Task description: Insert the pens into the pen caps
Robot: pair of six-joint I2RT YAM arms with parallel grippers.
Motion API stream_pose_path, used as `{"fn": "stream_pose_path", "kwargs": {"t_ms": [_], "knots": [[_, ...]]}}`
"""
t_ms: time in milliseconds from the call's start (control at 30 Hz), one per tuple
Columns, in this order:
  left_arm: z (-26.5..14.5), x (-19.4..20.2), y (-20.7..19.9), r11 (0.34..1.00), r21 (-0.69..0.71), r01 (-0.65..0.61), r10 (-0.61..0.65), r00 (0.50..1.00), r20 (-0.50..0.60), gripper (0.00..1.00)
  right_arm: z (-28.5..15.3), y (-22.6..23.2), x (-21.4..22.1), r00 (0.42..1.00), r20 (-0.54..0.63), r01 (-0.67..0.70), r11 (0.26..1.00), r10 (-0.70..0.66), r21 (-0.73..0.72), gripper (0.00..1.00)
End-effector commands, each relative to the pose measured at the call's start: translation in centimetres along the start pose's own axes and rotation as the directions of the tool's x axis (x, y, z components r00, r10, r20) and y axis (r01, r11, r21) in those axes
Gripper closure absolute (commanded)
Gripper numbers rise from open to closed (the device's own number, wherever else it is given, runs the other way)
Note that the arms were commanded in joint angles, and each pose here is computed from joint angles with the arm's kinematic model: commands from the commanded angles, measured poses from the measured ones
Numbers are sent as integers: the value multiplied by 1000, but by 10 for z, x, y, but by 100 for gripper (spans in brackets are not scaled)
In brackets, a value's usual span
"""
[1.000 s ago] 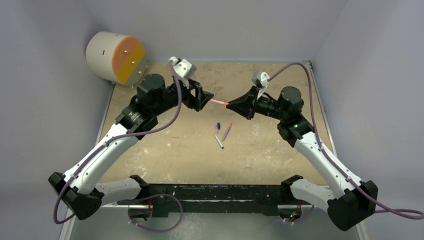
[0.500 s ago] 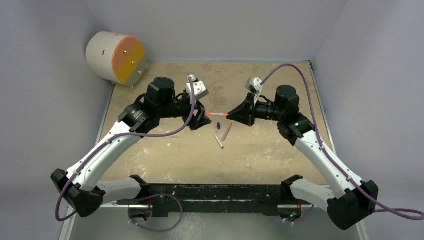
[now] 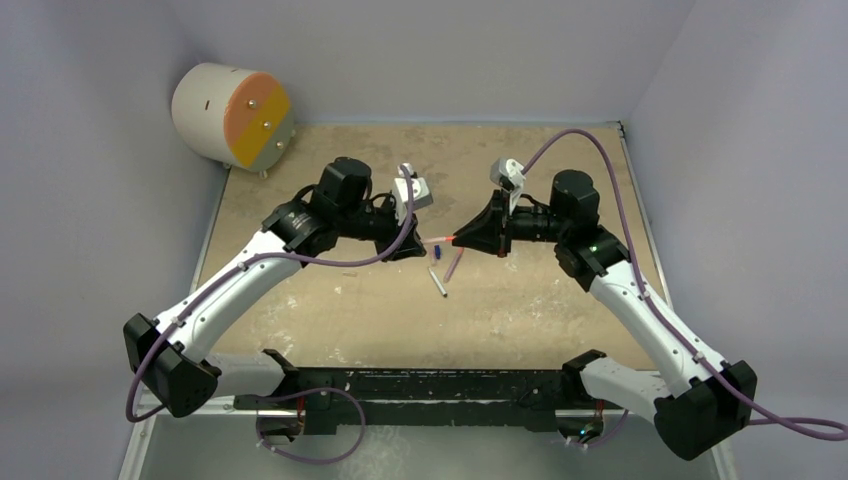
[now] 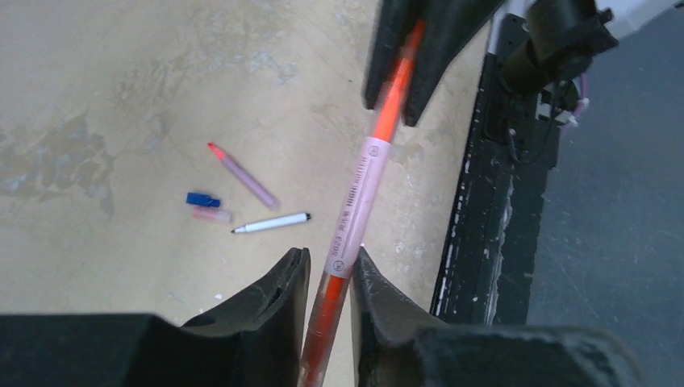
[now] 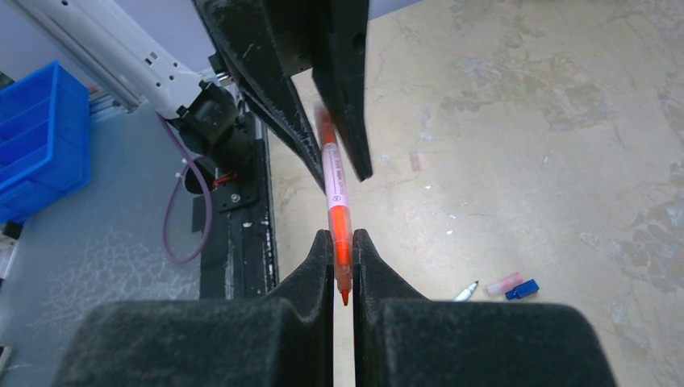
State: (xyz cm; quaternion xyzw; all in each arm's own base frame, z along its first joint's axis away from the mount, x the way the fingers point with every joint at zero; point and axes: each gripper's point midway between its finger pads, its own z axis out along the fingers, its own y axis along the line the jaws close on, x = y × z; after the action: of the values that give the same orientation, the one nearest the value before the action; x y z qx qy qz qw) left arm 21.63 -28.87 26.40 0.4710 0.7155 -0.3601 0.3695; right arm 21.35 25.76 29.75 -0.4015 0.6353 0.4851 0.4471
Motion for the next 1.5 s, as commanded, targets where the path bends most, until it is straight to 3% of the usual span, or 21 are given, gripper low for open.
{"fn": "stream_pose_path", "kwargs": {"t_ms": [0, 67, 167, 267, 333, 500, 567, 700, 867, 1033, 1233, 1267, 1467], "knots": [[-3, -15, -15, 997, 59, -58, 54, 996, 68, 89, 1, 7, -23, 997, 44, 71, 997, -70, -26, 100], [-4, -17, -16, 996, 64, -63, 57, 995, 82, 100, 1, 5, -22, 997, 41, 67, 997, -66, -25, 100], [-4, -18, -19, 994, 74, -77, 70, 993, 95, 100, 3, 2, -20, 998, 39, 51, 999, -50, -14, 98], [-5, -24, -13, 997, 24, -78, 74, 988, 139, 100, 2, -8, -31, 993, 112, 28, 997, -35, 69, 54], [-7, -36, -8, 997, -17, -70, 72, 975, 209, 100, -2, -9, -51, 973, 222, 32, 994, -55, 108, 38], [-26, -82, -10, 997, -72, -41, 71, 876, 478, 100, -32, 6, -103, 833, 543, 13, 986, -103, 167, 28], [-31, -98, -12, 999, -53, -11, 39, 824, 565, 100, -34, 9, -112, 811, 574, 28, 987, -113, 156, 28], [-30, -124, -31, 996, 85, -33, -31, 752, 659, 100, -21, 10, -119, 815, 575, 40, 997, -73, 71, 32], [-15, -127, -48, 986, 147, -82, -38, 744, 667, 100, -18, 15, -140, 780, 622, 78, 997, -65, 7, 36], [-4, -118, -44, 988, 139, -73, -33, 770, 637, 100, -17, 25, -152, 767, 637, 135, 990, -78, -41, 43], [-6, -114, -40, 992, 109, -62, -21, 777, 629, 100, -15, 20, -151, 770, 633, 128, 991, -81, -29, 99], [-5, -114, -40, 992, 110, -59, -23, 783, 621, 100, -14, 20, -150, 771, 632, 127, 991, -80, -31, 100], [-5, -115, -42, 992, 110, -68, -9, 812, 584, 70, -6, 25, -138, 818, 571, 150, 985, -76, -84, 100]]}}
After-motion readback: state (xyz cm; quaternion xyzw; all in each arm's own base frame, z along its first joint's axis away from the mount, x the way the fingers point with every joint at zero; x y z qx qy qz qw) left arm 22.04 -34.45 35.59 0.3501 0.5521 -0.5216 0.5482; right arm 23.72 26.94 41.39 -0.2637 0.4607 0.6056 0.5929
